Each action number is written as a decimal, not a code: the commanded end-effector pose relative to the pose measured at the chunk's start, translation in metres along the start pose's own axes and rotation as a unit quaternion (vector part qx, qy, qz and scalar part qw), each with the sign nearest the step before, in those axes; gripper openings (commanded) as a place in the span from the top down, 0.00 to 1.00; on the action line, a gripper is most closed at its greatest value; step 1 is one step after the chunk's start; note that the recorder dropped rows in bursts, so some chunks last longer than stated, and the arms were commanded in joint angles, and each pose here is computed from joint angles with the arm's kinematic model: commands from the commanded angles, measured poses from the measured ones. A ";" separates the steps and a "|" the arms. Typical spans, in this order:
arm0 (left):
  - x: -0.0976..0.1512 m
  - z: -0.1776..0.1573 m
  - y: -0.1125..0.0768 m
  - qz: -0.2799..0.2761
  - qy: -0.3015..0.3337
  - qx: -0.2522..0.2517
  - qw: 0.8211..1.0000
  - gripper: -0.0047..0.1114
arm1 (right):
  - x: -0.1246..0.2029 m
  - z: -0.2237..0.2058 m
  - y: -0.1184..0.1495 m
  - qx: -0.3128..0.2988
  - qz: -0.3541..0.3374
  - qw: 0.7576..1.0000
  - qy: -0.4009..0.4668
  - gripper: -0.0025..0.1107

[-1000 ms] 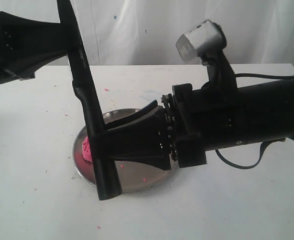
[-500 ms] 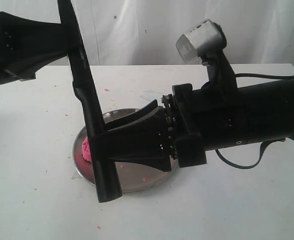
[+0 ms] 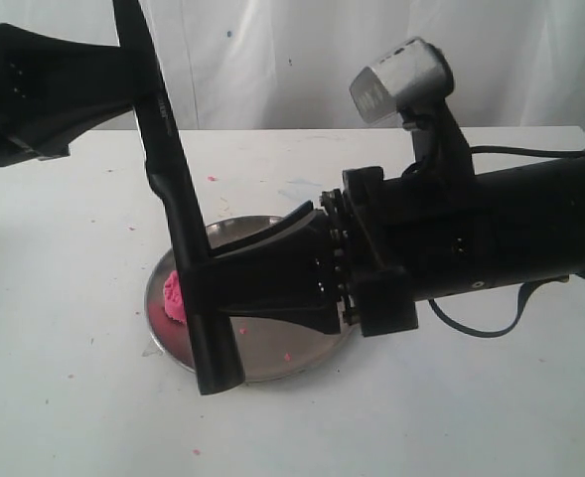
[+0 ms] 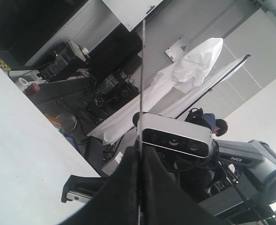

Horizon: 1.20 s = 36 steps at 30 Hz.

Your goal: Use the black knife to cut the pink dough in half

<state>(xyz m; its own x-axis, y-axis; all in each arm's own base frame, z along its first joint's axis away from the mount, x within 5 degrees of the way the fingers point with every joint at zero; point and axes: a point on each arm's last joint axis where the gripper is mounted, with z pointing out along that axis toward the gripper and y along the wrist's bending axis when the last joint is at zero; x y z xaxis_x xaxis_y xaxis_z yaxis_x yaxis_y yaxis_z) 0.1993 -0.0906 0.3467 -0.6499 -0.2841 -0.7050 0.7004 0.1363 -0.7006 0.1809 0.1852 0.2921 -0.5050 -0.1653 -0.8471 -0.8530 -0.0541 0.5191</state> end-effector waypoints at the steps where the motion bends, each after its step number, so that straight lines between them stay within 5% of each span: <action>1: -0.002 0.000 -0.007 -0.005 -0.003 0.025 1.000 0.96 | 0.000 -0.001 -0.001 0.006 -0.001 1.000 -0.003 0.82; 6: -0.002 0.000 -0.007 -0.005 -0.003 0.025 1.000 0.96 | 0.000 -0.001 -0.001 0.006 -0.001 1.000 -0.003 0.98; 23: -0.002 0.000 -0.007 -0.005 -0.002 0.028 1.000 0.96 | -0.003 -0.001 -0.001 0.005 0.003 1.000 -0.018 0.98; 31: -0.001 0.000 -0.008 -0.003 0.000 0.034 0.999 0.63 | -0.008 -0.001 -0.001 0.004 0.013 0.999 -0.047 0.98; 36: -0.001 0.000 -0.008 -0.002 0.001 0.036 0.999 0.57 | -0.008 -0.001 -0.001 0.004 0.014 0.999 -0.049 0.98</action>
<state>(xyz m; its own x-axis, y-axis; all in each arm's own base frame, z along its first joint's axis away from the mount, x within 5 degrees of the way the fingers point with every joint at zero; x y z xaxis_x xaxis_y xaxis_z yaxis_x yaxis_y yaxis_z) 0.1990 -0.0907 0.3481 -0.6502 -0.2821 -0.7055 0.7028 0.1294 -0.6995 0.1858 0.1862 0.2964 -0.5383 -0.0977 -0.8371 -0.8390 -0.0313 0.5432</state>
